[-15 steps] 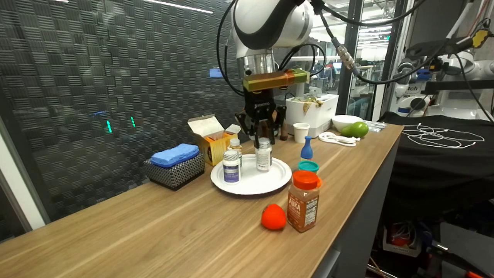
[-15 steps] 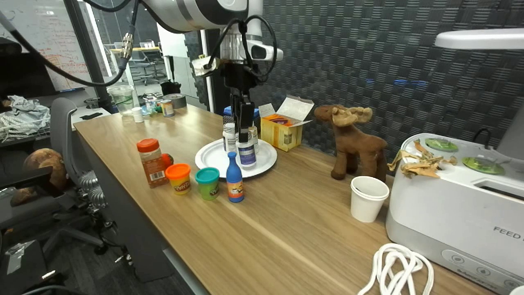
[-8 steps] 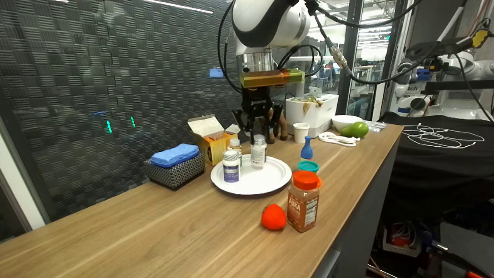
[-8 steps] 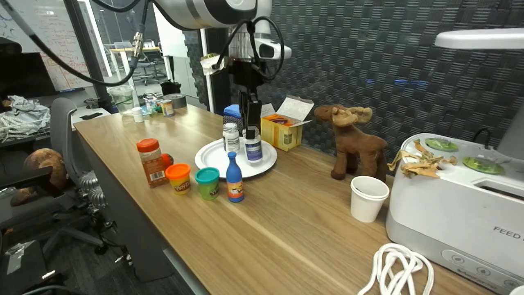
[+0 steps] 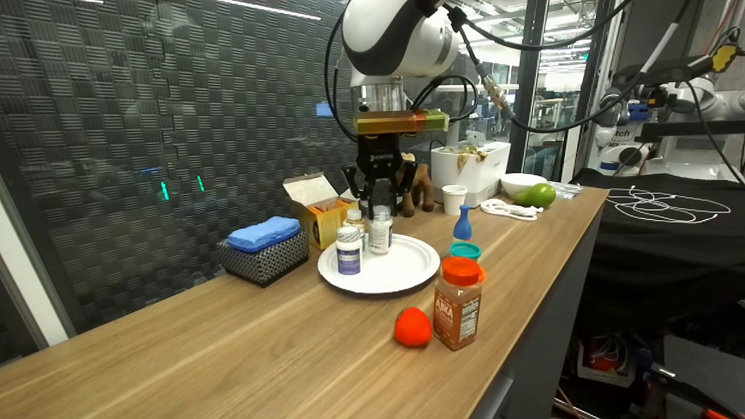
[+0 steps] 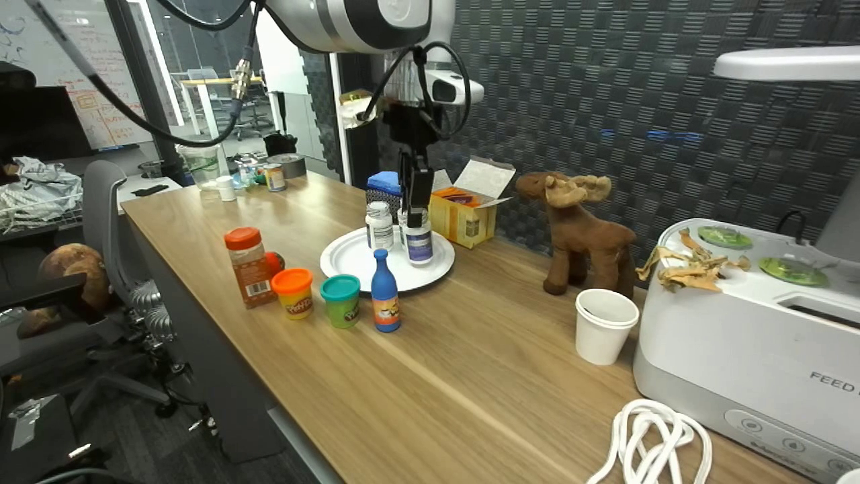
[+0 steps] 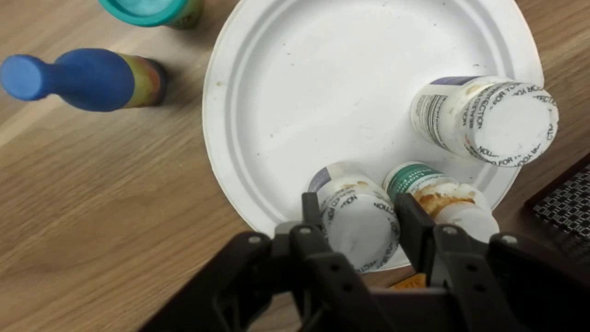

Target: Pick up the bottles and small containers and put them on the white plate.

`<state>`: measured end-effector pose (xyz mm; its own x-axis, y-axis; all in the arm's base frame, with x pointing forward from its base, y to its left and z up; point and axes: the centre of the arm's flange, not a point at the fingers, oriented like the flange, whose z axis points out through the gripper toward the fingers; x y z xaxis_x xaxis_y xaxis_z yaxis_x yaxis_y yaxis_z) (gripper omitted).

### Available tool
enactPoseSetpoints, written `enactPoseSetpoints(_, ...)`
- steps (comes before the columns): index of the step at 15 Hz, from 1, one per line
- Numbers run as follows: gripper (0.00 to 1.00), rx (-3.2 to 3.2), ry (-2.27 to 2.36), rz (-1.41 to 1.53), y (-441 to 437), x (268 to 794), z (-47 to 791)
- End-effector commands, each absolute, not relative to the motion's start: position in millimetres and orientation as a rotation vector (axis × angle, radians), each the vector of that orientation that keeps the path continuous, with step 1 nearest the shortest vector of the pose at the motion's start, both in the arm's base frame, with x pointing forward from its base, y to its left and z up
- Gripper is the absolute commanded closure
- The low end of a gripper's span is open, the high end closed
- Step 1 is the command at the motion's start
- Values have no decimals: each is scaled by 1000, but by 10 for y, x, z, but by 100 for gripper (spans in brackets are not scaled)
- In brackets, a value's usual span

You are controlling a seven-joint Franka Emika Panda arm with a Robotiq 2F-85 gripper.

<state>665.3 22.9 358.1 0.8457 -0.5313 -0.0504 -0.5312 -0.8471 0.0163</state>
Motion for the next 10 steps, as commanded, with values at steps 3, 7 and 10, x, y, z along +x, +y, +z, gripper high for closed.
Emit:
enactPoseSetpoints(3,81,3048,-907,-93,196,6769,3589)
enactPoseSetpoints(7,81,3043,-893,-97,211,6770,3556)
enactPoseSetpoints(10,25,3034,-880,-69,223,6745,3636)
